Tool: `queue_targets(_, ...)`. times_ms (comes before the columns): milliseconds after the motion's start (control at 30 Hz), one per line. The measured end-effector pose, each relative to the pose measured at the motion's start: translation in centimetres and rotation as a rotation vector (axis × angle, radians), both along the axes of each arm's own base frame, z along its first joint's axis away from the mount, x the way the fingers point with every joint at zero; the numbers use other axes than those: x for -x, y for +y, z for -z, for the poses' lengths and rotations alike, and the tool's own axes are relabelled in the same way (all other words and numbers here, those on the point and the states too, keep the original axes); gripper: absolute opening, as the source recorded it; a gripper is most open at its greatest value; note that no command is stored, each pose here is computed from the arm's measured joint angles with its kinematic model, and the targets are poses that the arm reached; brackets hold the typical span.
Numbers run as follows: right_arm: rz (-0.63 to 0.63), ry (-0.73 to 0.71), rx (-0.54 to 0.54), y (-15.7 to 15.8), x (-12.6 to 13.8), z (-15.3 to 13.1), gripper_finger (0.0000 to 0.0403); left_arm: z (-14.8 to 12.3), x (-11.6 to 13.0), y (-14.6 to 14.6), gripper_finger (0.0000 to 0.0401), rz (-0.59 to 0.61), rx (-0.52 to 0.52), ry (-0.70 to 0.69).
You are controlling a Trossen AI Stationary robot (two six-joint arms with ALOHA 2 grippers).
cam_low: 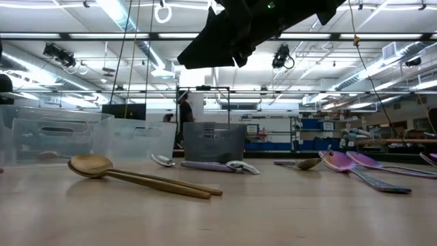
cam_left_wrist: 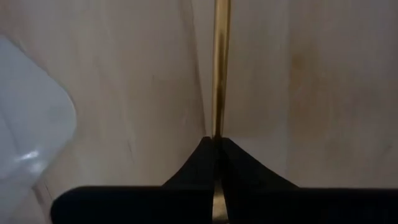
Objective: Sort silverware by color (type)
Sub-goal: Put the gold spoon into the bottom transparent bin
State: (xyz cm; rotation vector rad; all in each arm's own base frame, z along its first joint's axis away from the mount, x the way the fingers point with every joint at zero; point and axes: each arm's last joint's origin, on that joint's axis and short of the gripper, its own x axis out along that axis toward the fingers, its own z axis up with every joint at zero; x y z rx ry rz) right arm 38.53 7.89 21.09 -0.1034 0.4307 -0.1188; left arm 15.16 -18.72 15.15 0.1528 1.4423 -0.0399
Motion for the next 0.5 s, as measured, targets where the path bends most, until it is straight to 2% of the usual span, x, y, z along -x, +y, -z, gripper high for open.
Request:
queue_targets(367,-0.002,-0.004,-0.005,0.0,0.0,0.0,0.0167,-3.7,0.4,1.4,0.0015,-0.047,-0.002,-0.225)
queue_targets(500,-0.001,-0.004,-0.005,-0.1,0.0,0.0,0.0167,-5.8,0.9,2.8,0.0015,-0.118,0.018,-0.31)
